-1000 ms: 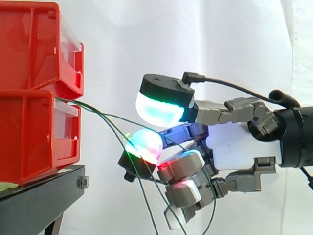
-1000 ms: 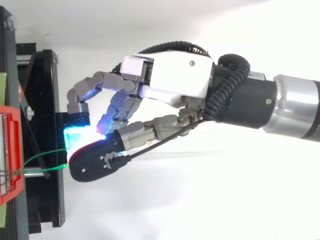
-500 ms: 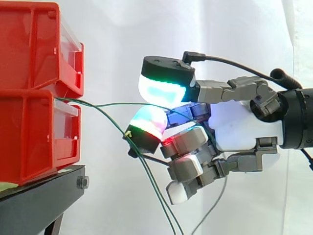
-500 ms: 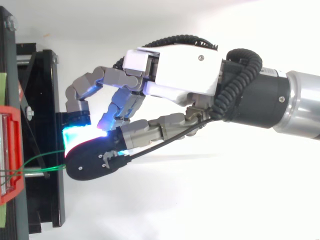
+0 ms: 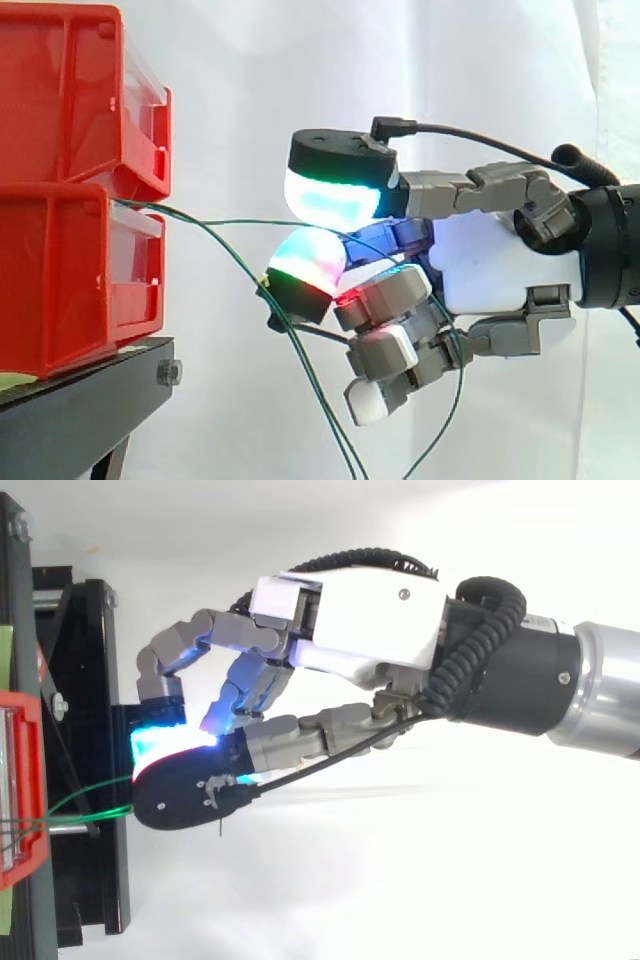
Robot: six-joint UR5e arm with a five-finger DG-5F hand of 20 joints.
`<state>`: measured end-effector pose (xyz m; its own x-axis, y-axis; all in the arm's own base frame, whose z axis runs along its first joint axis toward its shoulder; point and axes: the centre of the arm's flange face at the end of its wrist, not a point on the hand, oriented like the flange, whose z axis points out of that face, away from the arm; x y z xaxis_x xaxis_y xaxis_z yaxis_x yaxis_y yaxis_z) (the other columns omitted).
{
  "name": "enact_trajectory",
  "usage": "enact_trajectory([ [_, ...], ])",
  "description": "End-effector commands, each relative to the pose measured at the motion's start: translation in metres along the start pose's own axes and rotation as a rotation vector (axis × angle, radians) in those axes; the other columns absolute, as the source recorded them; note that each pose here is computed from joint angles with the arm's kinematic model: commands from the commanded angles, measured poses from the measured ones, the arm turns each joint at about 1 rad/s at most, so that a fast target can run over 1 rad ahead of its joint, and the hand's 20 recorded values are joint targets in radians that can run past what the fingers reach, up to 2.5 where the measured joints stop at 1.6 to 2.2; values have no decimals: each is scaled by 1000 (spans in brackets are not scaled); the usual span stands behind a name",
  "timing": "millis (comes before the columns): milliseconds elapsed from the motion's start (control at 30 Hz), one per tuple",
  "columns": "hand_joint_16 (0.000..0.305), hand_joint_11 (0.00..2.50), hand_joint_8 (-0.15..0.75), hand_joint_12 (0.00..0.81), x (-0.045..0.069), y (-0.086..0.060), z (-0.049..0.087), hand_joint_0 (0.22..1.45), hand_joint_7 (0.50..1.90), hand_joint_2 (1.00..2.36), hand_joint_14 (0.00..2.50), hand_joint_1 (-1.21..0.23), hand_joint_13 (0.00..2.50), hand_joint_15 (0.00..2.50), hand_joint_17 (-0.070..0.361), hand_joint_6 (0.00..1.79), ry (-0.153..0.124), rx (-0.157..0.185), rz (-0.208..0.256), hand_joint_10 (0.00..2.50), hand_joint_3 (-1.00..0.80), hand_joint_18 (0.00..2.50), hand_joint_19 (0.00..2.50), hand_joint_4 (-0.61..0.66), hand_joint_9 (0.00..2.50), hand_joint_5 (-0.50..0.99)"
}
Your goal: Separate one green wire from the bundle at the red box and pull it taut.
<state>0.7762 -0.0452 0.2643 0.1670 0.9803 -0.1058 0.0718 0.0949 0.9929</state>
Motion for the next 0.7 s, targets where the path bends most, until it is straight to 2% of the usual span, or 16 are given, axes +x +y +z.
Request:
enact_trajectory([
  [0, 57, 1877, 319, 390, -1, 0, 0, 583, 1190, 1031, 22, -655, 1167, 993, 129, 872, -8, 3, -1, 247, -94, 900, 469, 118, 1091, -198],
  [267, 56, 1873, 323, 389, 1, 0, -1, 590, 1186, 1033, 22, -688, 1080, 879, 126, 876, -8, 3, -1, 154, -52, 881, 467, 55, 1062, -190],
  [433, 55, 1866, 319, 385, 1, 0, -1, 591, 1186, 1033, 24, -692, 1042, 817, 125, 872, -19, 4, -7, 19, -52, 869, 462, 30, 1068, -187],
  [667, 55, 1735, 326, 383, 8, 0, -1, 590, 1203, 1033, 22, -696, 1004, 762, 124, 867, -6, -1, -20, 5, -50, 852, 464, 26, 1046, -185],
])
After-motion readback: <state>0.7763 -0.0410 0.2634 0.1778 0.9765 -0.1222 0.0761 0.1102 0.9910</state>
